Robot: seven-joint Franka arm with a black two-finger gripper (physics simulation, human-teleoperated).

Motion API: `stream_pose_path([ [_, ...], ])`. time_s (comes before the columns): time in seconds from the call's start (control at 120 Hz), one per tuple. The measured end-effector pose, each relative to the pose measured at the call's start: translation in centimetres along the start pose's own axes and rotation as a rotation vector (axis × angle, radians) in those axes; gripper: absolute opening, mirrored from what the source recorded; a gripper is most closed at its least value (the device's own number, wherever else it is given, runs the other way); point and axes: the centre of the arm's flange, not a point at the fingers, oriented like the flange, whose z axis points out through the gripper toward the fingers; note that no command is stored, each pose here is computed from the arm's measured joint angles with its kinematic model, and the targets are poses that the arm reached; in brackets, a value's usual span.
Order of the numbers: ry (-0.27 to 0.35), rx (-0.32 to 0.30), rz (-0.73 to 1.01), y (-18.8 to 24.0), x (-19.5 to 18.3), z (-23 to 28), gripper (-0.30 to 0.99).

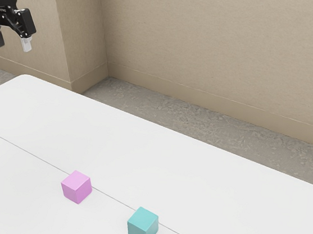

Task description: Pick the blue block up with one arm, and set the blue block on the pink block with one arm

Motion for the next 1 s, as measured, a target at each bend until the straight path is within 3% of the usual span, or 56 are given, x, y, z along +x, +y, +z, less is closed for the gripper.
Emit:
stream_pose_path([
  [0.133,0.012,0.002,0.005,0.1,-0.2,-0.7,0.69],
  [0.192,0.159,0.026,0.068,3.6,-3.2,-8.7,0.69],
  [0.233,0.194,0.0,0.143,7.4,-6.1,-11.3,0.69],
  [0.283,0.189,-0.025,0.23,11.7,-10.0,-11.7,0.69],
  [0.35,0.152,-0.025,0.277,14.5,-16.0,-9.0,0.69],
  [0.425,0.099,0.048,0.345,19.2,-21.3,-3.6,0.69],
  [0.492,0.062,0.114,0.386,22.7,-23.6,0.7,0.69],
  [0.625,0.017,0.118,0.401,25.4,-23.2,7.4,0.69],
  [0.742,-0.112,0.099,0.439,29.7,-18.4,18.0,0.69],
  [0.933,-0.048,-0.02,0.409,33.2,-12.3,25.8,0.69],
  [1.0,0.001,-0.057,0.379,33.7,-10.8,26.8,0.69],
])
